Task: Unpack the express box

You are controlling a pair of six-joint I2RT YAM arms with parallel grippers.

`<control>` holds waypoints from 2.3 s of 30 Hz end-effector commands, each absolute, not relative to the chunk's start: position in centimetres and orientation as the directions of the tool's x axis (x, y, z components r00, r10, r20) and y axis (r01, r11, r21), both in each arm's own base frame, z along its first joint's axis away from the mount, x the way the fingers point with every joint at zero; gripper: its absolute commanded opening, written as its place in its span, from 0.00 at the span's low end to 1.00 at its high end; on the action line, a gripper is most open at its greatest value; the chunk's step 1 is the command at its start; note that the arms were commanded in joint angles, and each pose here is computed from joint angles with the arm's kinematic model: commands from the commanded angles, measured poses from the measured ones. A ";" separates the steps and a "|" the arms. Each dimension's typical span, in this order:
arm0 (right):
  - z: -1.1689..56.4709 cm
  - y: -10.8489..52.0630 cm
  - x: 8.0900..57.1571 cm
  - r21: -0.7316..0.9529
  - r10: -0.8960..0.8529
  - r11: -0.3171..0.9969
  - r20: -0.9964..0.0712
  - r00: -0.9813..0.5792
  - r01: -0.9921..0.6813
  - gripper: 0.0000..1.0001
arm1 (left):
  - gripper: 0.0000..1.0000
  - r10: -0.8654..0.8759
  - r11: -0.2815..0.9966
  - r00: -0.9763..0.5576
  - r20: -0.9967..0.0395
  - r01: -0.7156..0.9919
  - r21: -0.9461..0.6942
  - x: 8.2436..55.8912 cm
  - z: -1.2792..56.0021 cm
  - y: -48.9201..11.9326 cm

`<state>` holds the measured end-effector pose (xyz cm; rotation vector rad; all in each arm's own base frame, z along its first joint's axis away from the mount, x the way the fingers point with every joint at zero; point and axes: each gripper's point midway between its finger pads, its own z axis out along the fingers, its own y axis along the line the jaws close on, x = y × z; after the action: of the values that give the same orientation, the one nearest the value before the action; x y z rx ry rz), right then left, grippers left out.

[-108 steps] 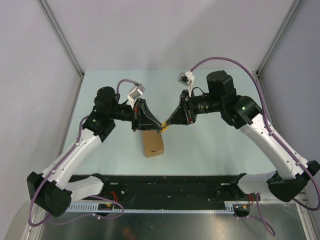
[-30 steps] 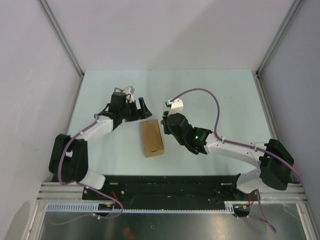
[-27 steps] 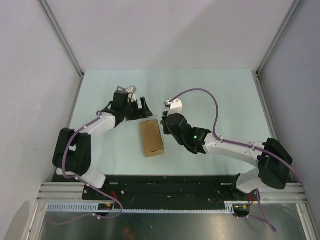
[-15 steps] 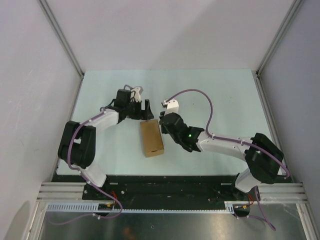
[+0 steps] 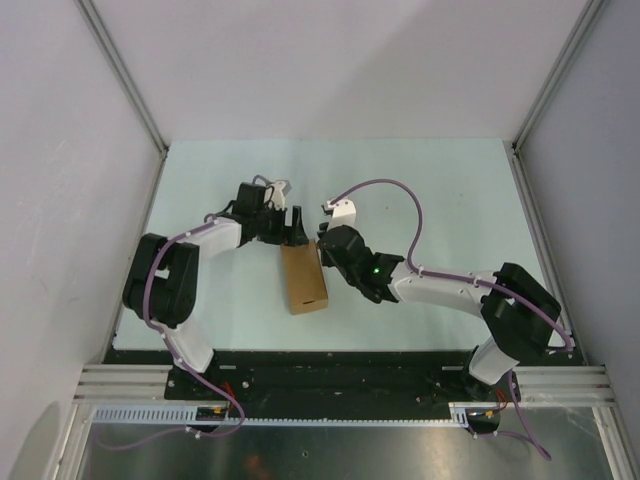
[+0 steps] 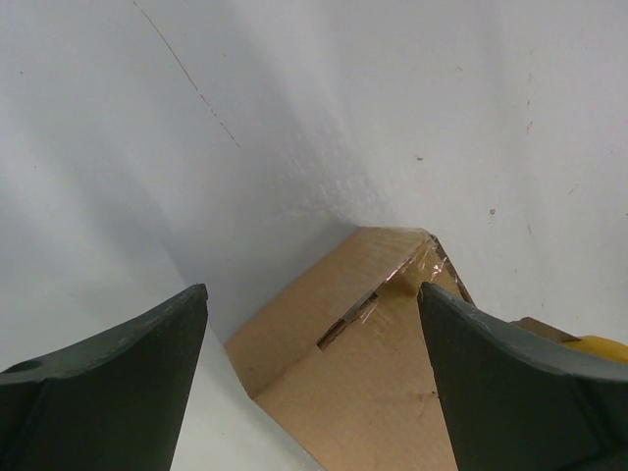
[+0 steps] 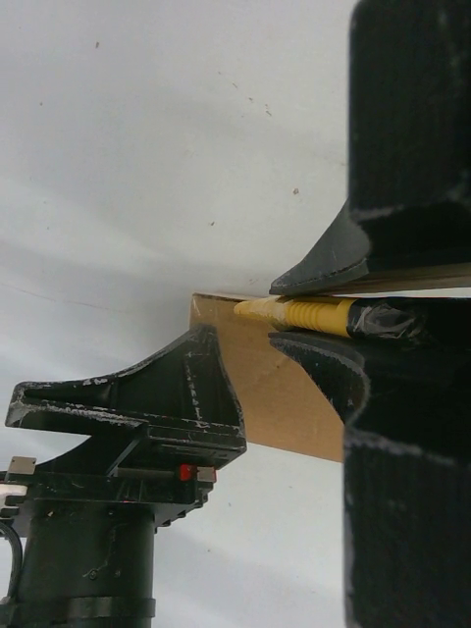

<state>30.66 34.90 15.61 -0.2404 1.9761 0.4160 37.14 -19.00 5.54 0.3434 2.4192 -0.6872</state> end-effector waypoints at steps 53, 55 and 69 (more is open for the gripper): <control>14.7 35.8 32.4 0.181 0.044 0.930 -0.919 -0.392 -0.320 0.00 | 0.65 0.130 0.864 -0.840 -0.527 0.357 -0.355 36.0 2.7 -18.6; 14.5 35.7 32.3 0.178 0.041 0.932 -0.918 -0.395 -0.316 0.00 | 0.65 0.132 0.865 -0.839 -0.528 0.357 -0.352 36.0 2.8 -18.5; 13.5 35.3 31.9 0.145 0.007 0.942 -0.911 -0.412 -0.304 0.00 | 0.62 0.117 0.878 -0.850 -0.514 0.331 -0.346 36.0 2.4 -18.3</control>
<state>31.84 35.38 13.74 -0.2221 1.9696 0.3826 36.76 -20.11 5.33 0.3510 2.4441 -0.7178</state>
